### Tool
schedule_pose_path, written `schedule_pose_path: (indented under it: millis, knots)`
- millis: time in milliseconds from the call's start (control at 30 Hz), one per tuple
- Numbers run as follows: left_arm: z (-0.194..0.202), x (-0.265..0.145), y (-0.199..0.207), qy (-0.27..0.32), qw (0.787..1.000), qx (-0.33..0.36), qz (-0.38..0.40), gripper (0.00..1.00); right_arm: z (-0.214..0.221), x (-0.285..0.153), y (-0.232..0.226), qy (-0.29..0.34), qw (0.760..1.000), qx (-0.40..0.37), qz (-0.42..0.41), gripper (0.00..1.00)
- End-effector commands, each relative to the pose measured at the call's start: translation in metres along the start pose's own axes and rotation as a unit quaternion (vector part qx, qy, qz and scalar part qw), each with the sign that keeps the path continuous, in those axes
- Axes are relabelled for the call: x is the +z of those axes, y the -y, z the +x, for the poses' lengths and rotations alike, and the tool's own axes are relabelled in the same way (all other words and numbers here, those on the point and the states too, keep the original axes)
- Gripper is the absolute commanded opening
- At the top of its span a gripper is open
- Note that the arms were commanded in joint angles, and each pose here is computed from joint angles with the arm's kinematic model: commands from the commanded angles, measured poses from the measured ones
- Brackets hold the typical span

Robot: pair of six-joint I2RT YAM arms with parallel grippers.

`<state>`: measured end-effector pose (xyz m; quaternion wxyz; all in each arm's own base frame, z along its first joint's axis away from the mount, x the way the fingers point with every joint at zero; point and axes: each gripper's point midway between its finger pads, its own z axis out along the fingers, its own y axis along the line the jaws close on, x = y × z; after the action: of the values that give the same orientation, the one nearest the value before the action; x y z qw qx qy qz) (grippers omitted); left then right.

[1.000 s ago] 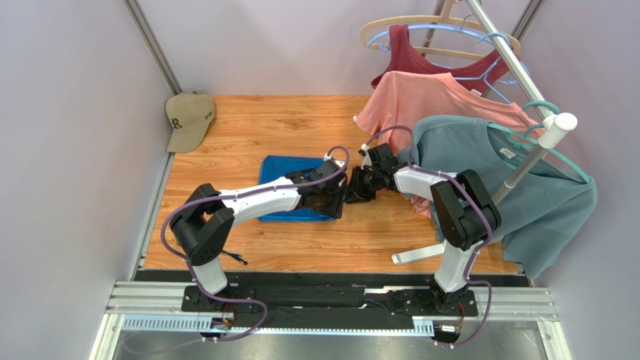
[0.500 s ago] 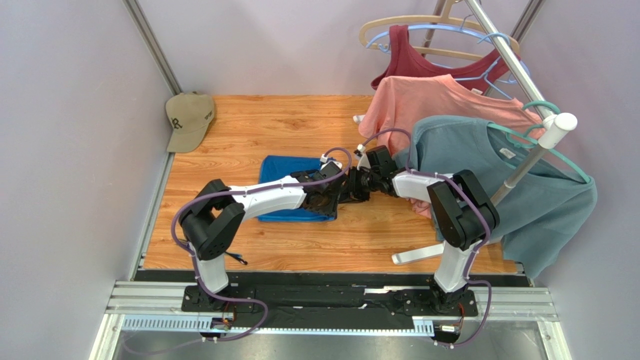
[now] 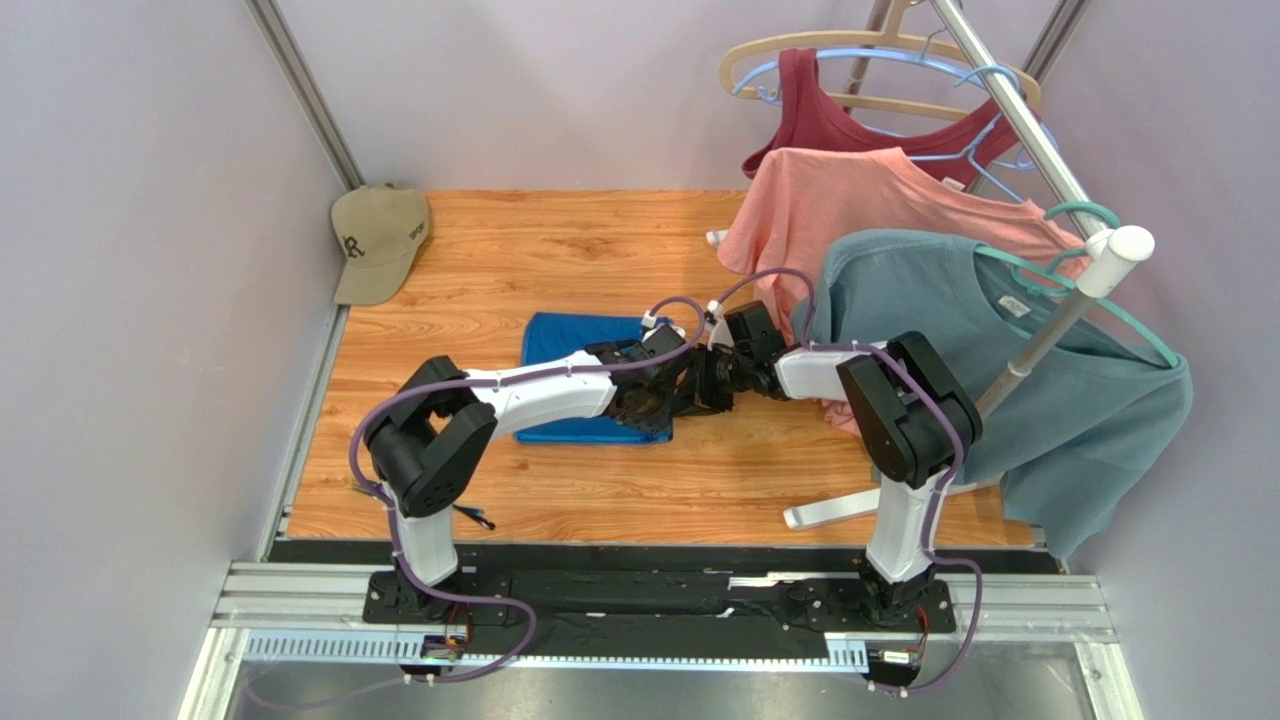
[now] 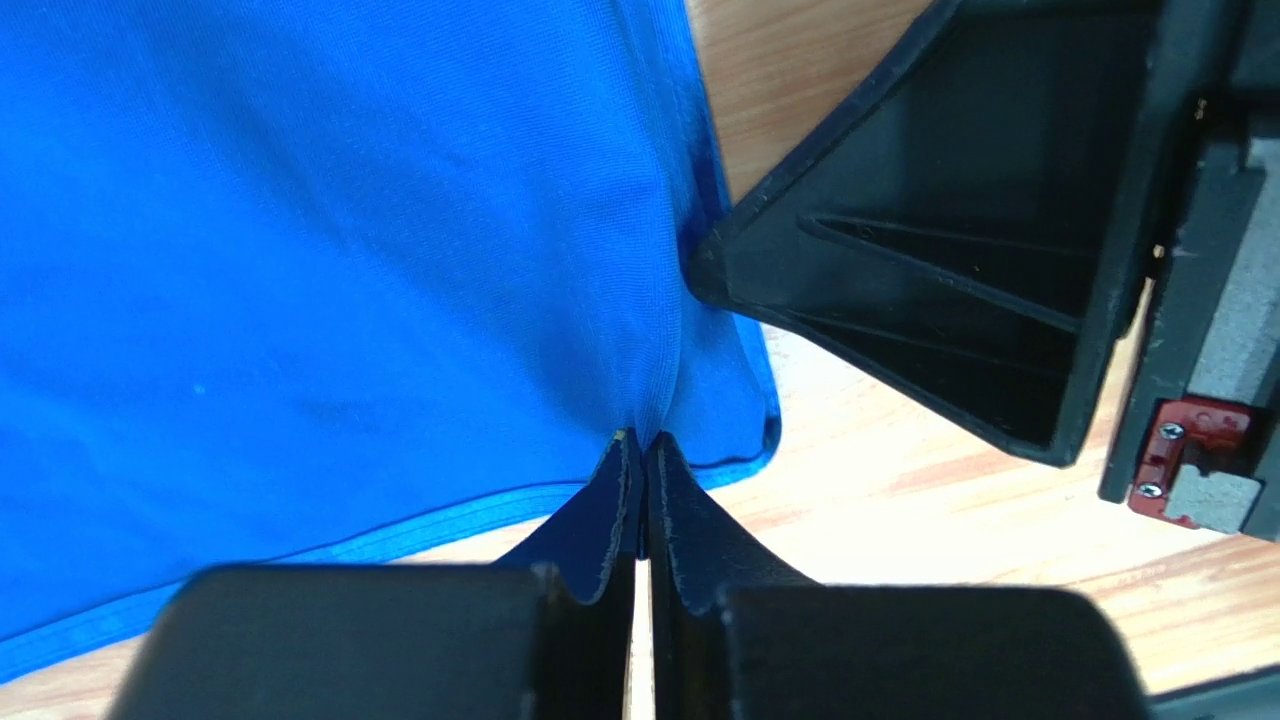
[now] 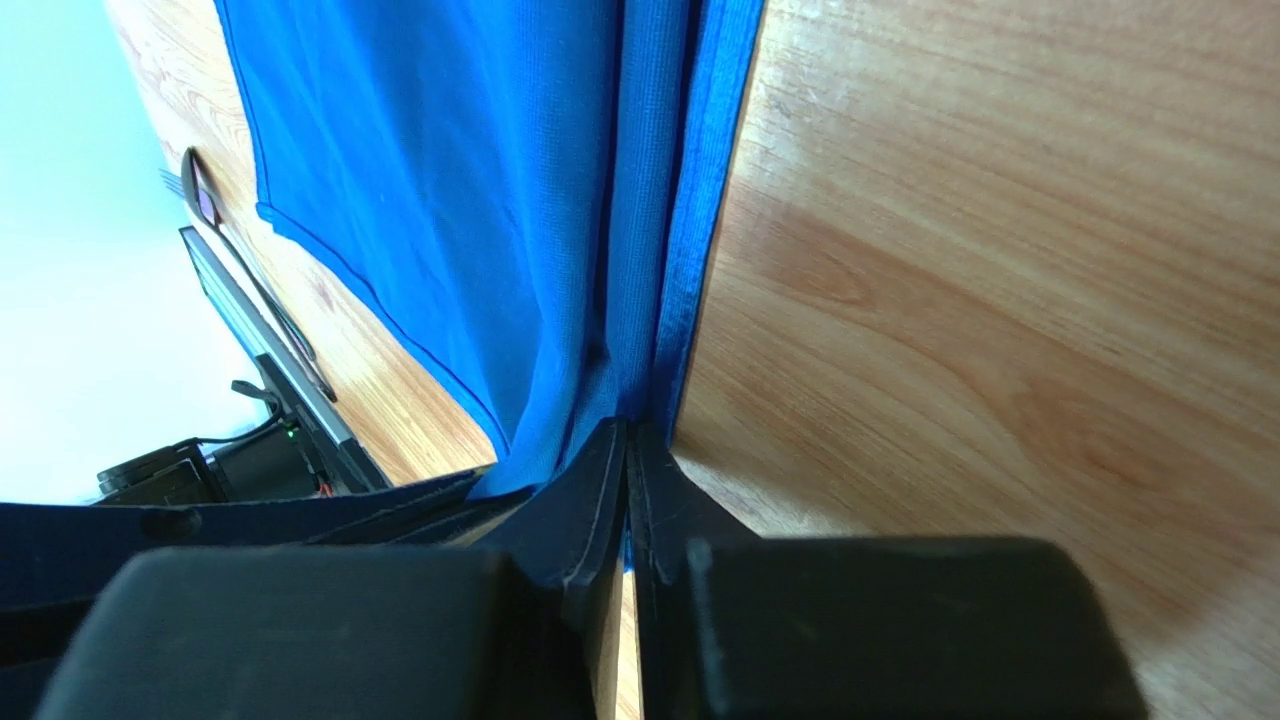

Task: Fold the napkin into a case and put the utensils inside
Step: Smooth out the lower triangle-folded napkin at the center of the board.

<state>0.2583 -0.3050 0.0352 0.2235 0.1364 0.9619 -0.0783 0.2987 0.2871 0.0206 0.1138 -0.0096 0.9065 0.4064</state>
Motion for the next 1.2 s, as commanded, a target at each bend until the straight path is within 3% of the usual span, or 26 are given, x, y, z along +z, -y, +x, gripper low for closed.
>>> schedule_pose_path:
  millis: [0,233,367,600,700,900,1067,1167]
  knots:
    - [-0.020,-0.019,0.021,0.024,0.999,-0.011,0.045,0.03,-0.002,0.005,0.004,0.010,1.000,-0.006,0.004,0.07]
    - [-0.012,-0.003,0.040,0.004,0.996,-0.023,0.081,0.02,-0.002,0.002,-0.001,0.012,1.000,-0.002,0.002,0.06]
    - [-0.013,0.003,0.037,-0.003,0.998,-0.027,0.063,0.03,-0.006,-0.003,-0.002,0.021,1.000,-0.011,0.011,0.05]
    - [-0.017,-0.014,0.019,0.018,0.999,-0.021,0.034,0.38,-0.014,-0.025,0.001,0.032,0.997,-0.034,0.057,0.15]
    - [-0.021,-0.036,-0.008,0.035,0.999,-0.012,-0.008,0.45,-0.018,-0.037,-0.004,0.039,0.995,-0.054,0.074,0.22]
    - [-0.028,-0.066,-0.051,0.031,0.996,-0.067,0.060,0.47,-0.015,-0.045,-0.030,0.033,0.995,-0.077,0.051,0.32]
    - [-0.038,-0.085,-0.074,0.057,0.987,-0.102,0.112,0.46,-0.010,-0.038,-0.060,0.021,0.995,-0.097,0.016,0.33]
    - [-0.039,-0.093,-0.089,0.066,0.988,-0.110,0.091,0.44,-0.006,-0.032,-0.069,0.009,0.994,-0.108,-0.002,0.30]
